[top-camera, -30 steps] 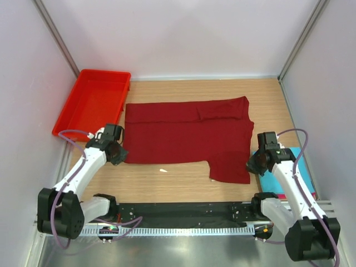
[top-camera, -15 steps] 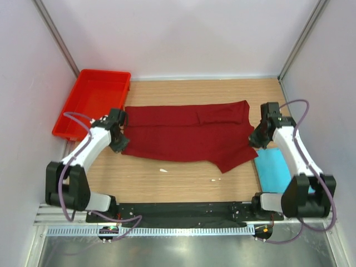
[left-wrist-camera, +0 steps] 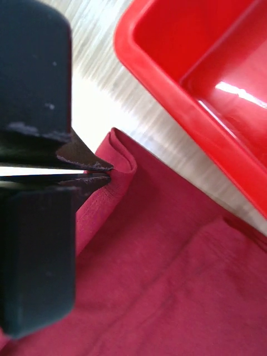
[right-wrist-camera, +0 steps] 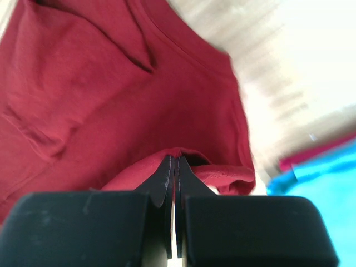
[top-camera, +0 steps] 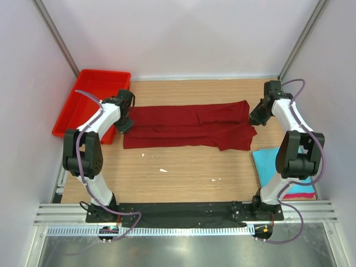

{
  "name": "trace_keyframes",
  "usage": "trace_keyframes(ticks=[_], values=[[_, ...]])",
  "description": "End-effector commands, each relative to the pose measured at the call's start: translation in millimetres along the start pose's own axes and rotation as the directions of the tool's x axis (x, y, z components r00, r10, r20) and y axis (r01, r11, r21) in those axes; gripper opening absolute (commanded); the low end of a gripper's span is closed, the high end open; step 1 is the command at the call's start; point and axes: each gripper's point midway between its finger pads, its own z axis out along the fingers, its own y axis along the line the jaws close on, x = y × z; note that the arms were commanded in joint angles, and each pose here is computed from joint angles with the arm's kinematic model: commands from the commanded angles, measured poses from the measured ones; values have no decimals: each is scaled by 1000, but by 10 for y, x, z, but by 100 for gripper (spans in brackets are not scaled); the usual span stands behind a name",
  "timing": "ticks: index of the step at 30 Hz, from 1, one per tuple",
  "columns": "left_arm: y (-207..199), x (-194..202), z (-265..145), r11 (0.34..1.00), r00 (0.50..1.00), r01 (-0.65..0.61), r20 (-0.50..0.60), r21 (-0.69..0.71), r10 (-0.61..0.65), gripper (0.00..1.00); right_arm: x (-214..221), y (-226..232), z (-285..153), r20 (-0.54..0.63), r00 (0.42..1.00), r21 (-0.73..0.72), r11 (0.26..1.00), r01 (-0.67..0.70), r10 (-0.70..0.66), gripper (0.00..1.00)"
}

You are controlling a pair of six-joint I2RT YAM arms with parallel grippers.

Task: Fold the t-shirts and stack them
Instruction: Fold the tshirt

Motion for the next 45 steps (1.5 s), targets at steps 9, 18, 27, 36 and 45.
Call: trace_keyframes(ticks=[9, 18, 27, 36, 45], values=[[12, -354, 144, 995, 998, 27, 52, -92, -23, 0, -310, 381, 210, -14, 998, -113, 992, 60, -62, 1], [-71, -460, 269, 992, 998, 9, 56, -126, -2, 0, -353, 497, 354, -39, 997, -147, 987, 62, -68, 1], [-136, -454, 396, 990, 999, 3, 38, -138, 3, 0, -386, 543, 468, -53, 997, -149, 988, 46, -55, 1], [-82, -534, 326, 989, 997, 15, 80, -150, -3, 0, -462, 588, 283, -32, 999, -153, 987, 39, -44, 1], [-141, -449, 427, 991, 999, 6, 44, -133, 0, 0, -478, 731, 250, -46, 998, -211, 977, 24, -34, 1]])
